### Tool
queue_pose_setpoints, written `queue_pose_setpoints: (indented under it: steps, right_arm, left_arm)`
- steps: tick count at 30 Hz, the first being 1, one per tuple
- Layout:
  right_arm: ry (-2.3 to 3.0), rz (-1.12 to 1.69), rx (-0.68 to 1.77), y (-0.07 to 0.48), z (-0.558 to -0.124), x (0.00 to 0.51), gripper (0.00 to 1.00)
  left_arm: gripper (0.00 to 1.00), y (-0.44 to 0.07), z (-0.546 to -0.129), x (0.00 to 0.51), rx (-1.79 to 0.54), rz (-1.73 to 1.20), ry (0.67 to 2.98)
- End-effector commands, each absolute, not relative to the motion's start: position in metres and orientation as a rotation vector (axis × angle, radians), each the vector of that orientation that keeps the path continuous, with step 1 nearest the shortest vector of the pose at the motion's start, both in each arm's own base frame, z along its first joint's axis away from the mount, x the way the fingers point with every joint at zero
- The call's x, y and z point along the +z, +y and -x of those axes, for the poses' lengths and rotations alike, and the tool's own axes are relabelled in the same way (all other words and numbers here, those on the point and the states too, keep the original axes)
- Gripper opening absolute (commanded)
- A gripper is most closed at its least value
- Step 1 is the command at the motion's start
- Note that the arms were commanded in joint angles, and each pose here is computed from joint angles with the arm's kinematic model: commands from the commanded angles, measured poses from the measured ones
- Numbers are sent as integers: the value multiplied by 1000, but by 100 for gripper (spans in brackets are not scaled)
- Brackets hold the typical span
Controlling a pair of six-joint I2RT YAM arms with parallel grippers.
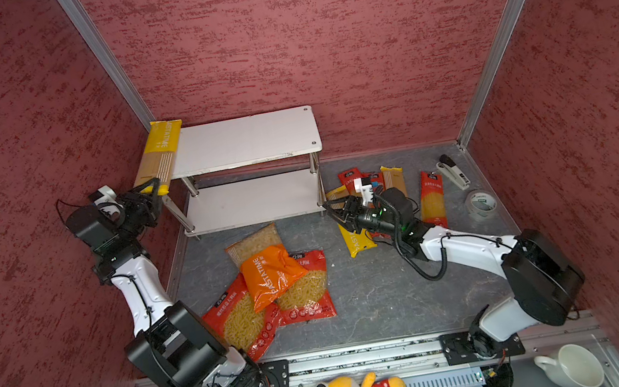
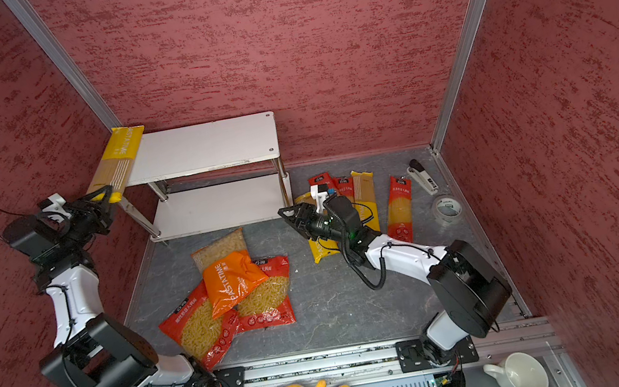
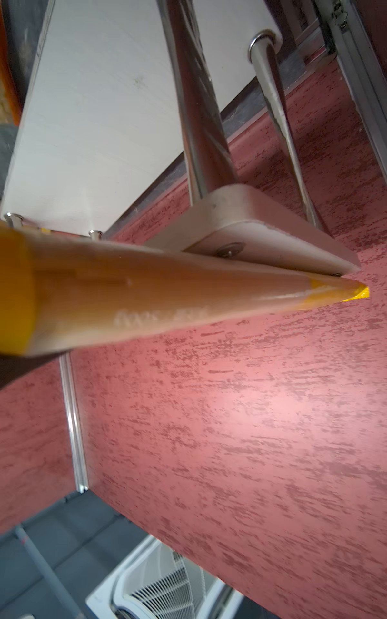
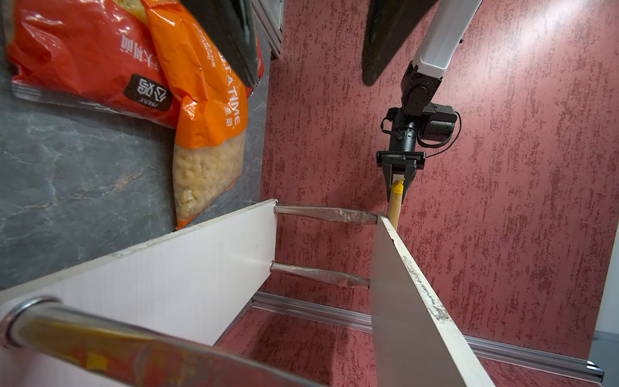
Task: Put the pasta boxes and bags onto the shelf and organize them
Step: 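Move the held pack to the shelf's top end with the left gripper, then open the left gripper to drop the pack onto the top shelf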
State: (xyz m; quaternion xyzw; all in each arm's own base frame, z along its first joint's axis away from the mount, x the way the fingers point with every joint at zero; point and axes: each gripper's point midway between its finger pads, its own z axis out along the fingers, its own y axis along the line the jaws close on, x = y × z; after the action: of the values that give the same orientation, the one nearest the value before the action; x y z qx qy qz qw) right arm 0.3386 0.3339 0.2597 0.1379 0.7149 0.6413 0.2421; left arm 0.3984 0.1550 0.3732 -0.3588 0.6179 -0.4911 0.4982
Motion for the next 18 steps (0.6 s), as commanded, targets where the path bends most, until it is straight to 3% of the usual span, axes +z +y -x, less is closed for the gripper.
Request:
queue_pose_setpoints:
  steps: [1, 4, 7, 13, 18]
  right_arm:
    - [1931, -391, 1741, 331, -340, 265, 52]
    - [1935, -392, 1744, 332, -341, 263, 52]
    - [1940, -392, 1746, 333, -342, 262, 52]
    - [1948, -386, 1754, 337, -344, 260, 52]
    - [1964, -385, 1748, 340, -345, 255, 52]
  left_arm:
    - [55, 153, -388, 385, -1130, 828, 1466]
    - [70, 151, -379, 381, -1115, 842, 1462]
    - [77, 146, -368, 380, -1107, 843, 1454]
    - [81, 138, -338, 368, -993, 935, 1489]
    - [82, 127, -304, 365, -741, 954, 1599]
